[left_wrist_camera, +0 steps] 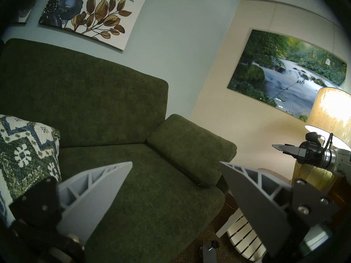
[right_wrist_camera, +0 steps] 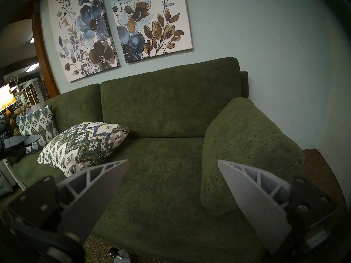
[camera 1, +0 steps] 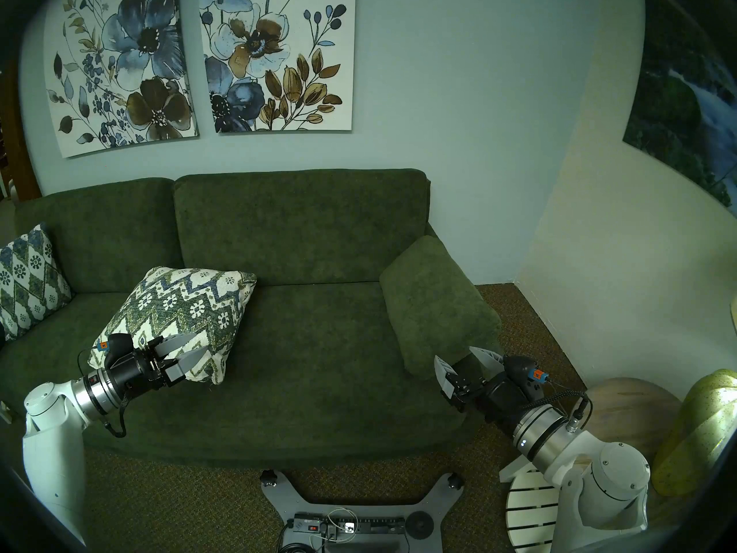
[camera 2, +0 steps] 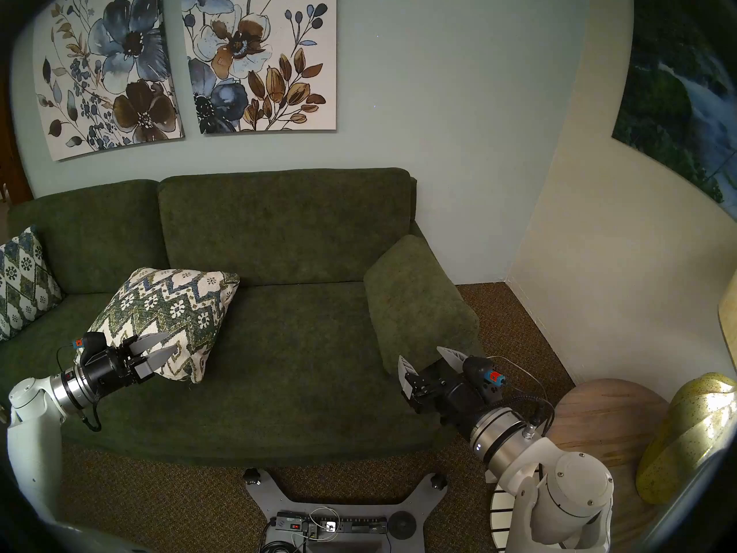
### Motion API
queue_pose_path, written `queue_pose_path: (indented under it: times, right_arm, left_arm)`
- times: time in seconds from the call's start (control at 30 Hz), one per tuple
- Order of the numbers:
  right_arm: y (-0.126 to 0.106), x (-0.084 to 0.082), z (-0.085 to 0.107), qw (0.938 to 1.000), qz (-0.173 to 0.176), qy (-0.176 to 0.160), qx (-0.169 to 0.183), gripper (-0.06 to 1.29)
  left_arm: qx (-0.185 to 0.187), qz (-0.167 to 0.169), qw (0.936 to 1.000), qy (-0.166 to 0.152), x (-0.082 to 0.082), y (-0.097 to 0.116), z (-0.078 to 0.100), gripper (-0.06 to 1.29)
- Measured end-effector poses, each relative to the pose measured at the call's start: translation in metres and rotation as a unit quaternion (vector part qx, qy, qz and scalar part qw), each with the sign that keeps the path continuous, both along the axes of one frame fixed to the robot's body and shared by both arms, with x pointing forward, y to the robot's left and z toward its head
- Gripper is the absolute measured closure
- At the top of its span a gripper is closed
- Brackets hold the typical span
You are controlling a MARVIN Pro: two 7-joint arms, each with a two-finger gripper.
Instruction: Fix throw pillow on sofa
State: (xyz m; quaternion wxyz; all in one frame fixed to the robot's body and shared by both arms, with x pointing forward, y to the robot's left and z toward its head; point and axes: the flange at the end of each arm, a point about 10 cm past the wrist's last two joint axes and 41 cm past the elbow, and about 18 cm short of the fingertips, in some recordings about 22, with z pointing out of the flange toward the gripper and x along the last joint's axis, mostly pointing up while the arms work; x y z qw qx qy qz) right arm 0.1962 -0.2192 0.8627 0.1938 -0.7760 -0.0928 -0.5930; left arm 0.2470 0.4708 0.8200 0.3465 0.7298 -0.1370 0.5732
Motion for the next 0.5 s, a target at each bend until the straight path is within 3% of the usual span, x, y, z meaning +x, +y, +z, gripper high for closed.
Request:
queue_pose_path:
  times: [0.3,0.5]
  right_arm:
    - [0.0,0.0,0.0,1.0,0.0,0.0,0.0,0.01]
    - [0.0,0.0,0.0,1.0,0.0,0.0,0.0,0.01]
  left_arm:
    - [0.018,0.079,0.9964,0.026,0.009,0.023,-0.023,0.0]
    - [0.046,0.142,0.9883,0.03,0.021,0.045,-0.033,0.0]
